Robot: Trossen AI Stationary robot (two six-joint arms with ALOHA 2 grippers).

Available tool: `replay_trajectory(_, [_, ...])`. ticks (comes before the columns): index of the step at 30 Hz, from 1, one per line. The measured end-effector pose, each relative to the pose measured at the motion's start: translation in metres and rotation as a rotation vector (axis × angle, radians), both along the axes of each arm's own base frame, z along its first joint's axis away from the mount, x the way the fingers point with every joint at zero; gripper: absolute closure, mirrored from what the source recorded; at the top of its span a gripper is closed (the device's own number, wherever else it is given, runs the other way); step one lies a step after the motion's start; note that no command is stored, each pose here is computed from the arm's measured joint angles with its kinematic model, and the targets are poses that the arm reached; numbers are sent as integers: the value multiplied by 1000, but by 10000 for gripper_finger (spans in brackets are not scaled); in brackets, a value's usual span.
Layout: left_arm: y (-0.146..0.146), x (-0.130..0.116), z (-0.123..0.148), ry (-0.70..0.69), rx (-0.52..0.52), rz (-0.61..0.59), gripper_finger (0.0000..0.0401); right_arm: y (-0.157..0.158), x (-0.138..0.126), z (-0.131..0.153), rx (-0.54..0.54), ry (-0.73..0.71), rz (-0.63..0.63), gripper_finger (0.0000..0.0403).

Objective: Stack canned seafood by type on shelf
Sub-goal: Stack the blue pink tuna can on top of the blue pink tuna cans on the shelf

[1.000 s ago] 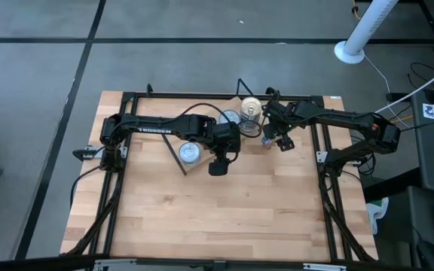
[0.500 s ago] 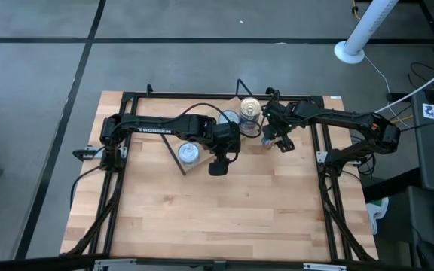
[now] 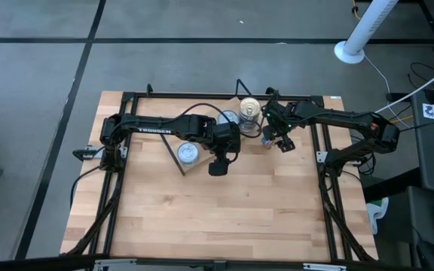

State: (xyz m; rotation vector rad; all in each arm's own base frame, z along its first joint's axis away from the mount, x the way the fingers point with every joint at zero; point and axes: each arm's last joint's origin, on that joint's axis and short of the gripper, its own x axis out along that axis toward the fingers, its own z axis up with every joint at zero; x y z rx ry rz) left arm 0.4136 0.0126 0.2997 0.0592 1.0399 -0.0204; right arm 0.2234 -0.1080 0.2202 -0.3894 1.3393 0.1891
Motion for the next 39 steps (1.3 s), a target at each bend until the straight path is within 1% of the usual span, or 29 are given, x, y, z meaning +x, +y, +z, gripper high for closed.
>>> replay_trajectory(8, [-3,0,0,0,-3,-1,138,-3,6,-14,15,60,4,71])
replay_trajectory(16, [-8,0,0,1,-1,-18,138,-3,7,-19,30,91,13,74])
replay_trajectory(20, [-8,0,0,1,0,-19,138,-2,5,-20,41,112,14,98])
replay_trajectory(26, [-8,0,0,1,0,-20,138,-2,4,-20,55,112,5,165])
replay_trajectory(30, [-8,0,0,1,0,-20,138,-2,4,-20,65,108,-59,209])
replay_trajectory(32, [-8,0,0,1,0,-20,138,-2,5,-19,71,105,-98,223])
replay_trajectory(35, [-8,0,0,0,-1,-18,138,-2,5,-19,84,100,-167,223])
replay_trajectory(39, [-8,1,0,-6,-3,-15,138,-1,5,-19,131,86,-252,197])
